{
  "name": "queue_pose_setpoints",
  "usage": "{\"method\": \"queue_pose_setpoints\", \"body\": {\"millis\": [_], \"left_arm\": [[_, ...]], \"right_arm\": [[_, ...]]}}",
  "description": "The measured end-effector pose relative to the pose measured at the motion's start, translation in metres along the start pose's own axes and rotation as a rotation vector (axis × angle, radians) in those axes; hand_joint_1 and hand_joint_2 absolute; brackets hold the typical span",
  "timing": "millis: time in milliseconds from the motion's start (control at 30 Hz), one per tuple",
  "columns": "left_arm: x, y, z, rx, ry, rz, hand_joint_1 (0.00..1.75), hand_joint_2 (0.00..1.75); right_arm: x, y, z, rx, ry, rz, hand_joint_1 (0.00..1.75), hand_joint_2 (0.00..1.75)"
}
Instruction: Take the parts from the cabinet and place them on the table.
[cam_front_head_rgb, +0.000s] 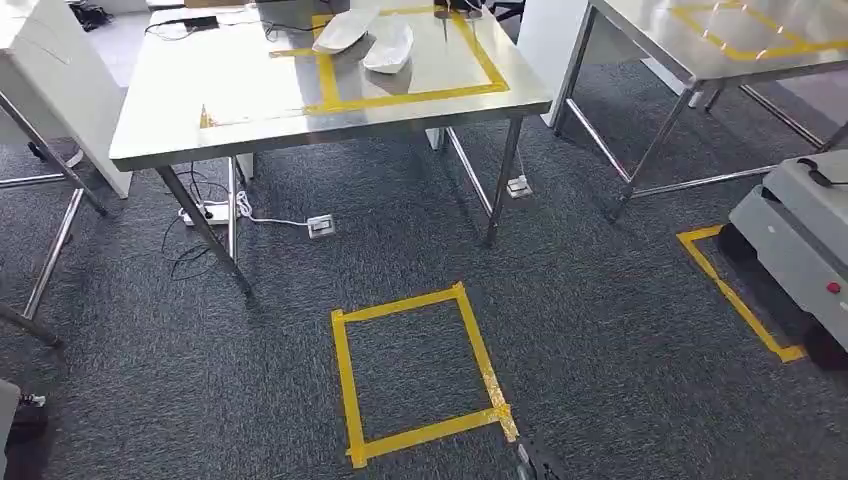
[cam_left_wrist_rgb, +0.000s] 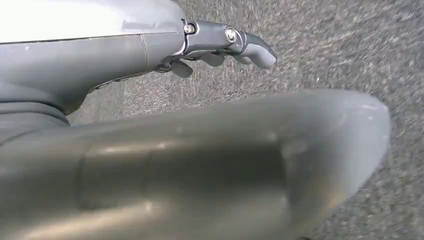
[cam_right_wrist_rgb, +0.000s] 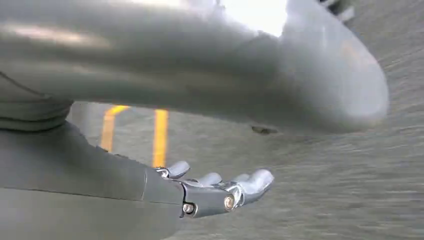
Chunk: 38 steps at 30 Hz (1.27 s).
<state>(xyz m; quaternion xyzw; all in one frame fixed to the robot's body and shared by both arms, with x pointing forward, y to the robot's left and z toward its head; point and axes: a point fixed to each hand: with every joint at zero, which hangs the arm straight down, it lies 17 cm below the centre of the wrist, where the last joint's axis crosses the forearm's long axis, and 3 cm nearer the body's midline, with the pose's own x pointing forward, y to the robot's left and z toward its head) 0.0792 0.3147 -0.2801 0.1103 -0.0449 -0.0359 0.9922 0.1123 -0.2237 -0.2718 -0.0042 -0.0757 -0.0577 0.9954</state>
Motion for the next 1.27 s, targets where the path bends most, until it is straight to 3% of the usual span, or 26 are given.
{"method": "queue_pose_setpoints", "body": {"millis": [100, 233, 400, 533, 667, 700, 967, 1267], "left_arm": [[-0.005, -0.001, 0.000, -0.001, 0.006, -0.008, 0.00, 0.00], [-0.013, -0.002, 0.000, -0.003, 0.041, 0.019, 0.00, 0.00], [-0.025, -0.013, 0.002, -0.028, 0.096, 0.056, 0.00, 0.00], [-0.019, -0.020, 0.004, -0.041, 0.072, 0.075, 0.00, 0.00], [0.002, -0.026, 0.006, -0.050, 0.017, 0.076, 0.00, 0.00], [0.009, -0.027, 0.006, -0.054, 0.003, 0.075, 0.00, 1.75], [0.022, -0.040, 0.010, -0.098, -0.014, 0.012, 0.00, 1.75], [0.069, -0.012, 0.010, -0.059, -0.152, 0.078, 0.00, 1.75]], "right_arm": [[-0.036, -0.013, -0.001, -0.048, 0.115, 0.027, 0.00, 1.75], [-0.050, -0.020, 0.000, -0.068, 0.157, 0.002, 0.00, 1.75], [-0.047, -0.028, -0.002, -0.085, 0.136, -0.029, 0.00, 1.75], [-0.043, -0.031, -0.002, -0.072, 0.109, -0.051, 0.00, 1.75], [-0.042, -0.038, -0.003, -0.084, 0.091, 0.092, 0.00, 1.75], [-0.042, -0.040, -0.003, -0.088, 0.087, 0.123, 0.00, 1.75], [-0.038, -0.054, -0.004, -0.118, 0.052, 0.184, 0.00, 1.75], [-0.111, -0.063, 0.002, -0.100, 0.132, 0.178, 0.00, 1.75]]}}
